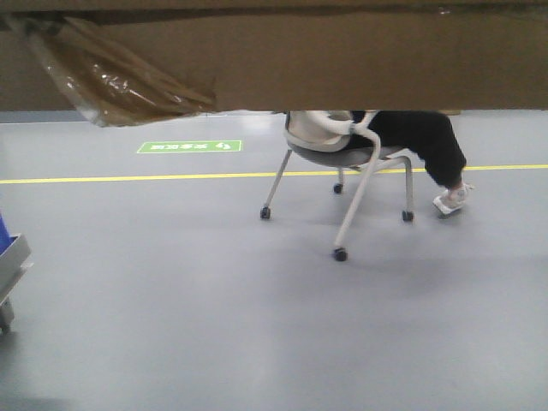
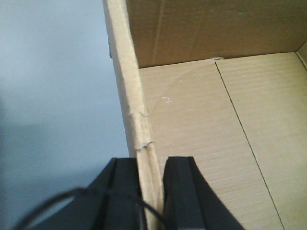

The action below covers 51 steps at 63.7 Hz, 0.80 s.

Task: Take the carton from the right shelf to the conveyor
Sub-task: 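Hold the carton in both grippers while the base drives to the conveyor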

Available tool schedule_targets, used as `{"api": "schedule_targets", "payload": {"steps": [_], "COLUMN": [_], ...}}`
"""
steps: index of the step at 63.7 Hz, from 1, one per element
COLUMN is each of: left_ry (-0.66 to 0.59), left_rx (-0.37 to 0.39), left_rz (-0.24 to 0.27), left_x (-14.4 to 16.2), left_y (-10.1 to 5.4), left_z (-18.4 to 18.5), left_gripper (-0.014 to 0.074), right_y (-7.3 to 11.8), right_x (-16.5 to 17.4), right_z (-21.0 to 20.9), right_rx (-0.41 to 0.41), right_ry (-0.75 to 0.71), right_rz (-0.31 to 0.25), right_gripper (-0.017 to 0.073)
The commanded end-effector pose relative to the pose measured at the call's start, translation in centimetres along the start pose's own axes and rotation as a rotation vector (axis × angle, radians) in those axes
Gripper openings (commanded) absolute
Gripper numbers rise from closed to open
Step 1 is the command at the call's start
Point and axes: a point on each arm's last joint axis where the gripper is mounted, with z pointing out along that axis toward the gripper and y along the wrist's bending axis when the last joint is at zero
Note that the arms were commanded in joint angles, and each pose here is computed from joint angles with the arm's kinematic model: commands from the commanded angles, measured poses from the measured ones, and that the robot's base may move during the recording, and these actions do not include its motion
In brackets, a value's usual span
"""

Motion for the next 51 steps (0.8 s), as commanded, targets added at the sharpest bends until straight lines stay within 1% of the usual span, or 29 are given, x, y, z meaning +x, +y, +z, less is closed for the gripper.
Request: {"api": "schedule_targets", "payload": {"steps": [1,51], "left_ry": [-0.055,-0.057], "left_rx": [0.036,0.031], "left_rz": [0.001,0.003], "left_x": [-0.45,-0.46], "left_y": [-0.36,-0.31], "left_z": [-0.57,-0.57], "left_gripper": [-0.0017,-0.0017], "right_y": [0.06,0.06], "right_x": [-0.41,-0.43], "right_z": [-0.36,-0.36], "right_rx": [-0.015,-0.016], "right_ry": [-0.053,-0.056], "right_rz": [-0.012,-0.012], "right_gripper": [-0.0067,-0.0067]}}
